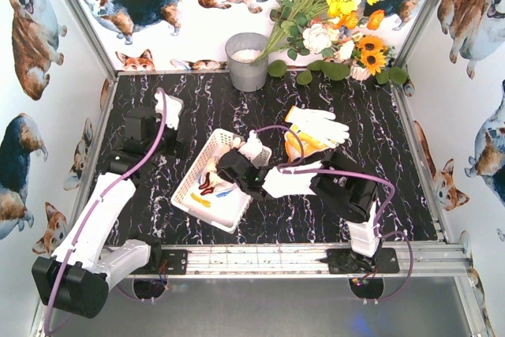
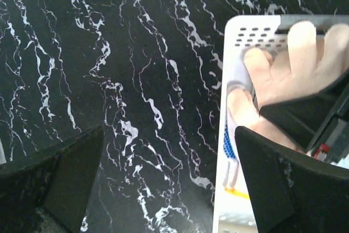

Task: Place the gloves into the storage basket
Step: Place the glove in the bin.

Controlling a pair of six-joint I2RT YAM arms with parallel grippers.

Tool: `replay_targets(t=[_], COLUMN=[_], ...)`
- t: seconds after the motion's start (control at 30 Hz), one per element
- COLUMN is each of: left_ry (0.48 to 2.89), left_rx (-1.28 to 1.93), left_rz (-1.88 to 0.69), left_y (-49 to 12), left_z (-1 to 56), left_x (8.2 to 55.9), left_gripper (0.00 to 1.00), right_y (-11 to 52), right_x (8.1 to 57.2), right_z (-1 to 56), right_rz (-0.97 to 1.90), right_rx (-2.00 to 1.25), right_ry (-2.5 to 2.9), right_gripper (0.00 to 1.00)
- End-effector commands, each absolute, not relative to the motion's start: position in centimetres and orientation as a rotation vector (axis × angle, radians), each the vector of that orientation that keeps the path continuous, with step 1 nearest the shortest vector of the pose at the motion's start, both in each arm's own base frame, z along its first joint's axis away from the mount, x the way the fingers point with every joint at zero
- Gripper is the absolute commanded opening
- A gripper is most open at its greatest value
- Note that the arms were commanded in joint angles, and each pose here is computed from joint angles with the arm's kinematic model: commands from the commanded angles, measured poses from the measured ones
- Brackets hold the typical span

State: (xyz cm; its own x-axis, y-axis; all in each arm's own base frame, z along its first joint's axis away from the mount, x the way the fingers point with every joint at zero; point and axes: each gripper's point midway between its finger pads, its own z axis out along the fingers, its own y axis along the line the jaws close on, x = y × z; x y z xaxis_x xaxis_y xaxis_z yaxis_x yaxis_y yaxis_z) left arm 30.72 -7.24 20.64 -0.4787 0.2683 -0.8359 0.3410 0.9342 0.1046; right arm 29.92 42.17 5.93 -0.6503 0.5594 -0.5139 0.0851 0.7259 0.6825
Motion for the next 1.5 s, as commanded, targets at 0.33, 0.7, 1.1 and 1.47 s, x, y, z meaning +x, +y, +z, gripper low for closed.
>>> replay_targets(t=[0.33, 0.7, 1.1, 1.47], left_ry=[2.069, 2.073, 2.077, 2.076], left_rx=[0.251, 0.252, 0.251, 0.243], left_rz=[-0.179, -0.195, -0.189, -0.196], left_y=[-6.8, -6.9, -6.8, -6.8], left_z=[20.0, 19.5, 19.1, 19.1], left_x=[31.0, 31.0, 30.9, 30.8], left_gripper=[1.0, 1.0, 1.0, 1.0], right_y=[44.7, 45.3, 44.2, 40.7], right_x=[32.3, 31.3, 29.8, 28.9], right_z=[9.7, 7.9, 8.0, 10.2], right_rz=[0.829, 0.782, 0.612, 0.481], right_rx=[0.508, 0.472, 0.411, 0.407], right_ry=[2.061, 2.109, 2.174, 2.185], right_gripper=[0.0, 0.0, 0.47, 0.63])
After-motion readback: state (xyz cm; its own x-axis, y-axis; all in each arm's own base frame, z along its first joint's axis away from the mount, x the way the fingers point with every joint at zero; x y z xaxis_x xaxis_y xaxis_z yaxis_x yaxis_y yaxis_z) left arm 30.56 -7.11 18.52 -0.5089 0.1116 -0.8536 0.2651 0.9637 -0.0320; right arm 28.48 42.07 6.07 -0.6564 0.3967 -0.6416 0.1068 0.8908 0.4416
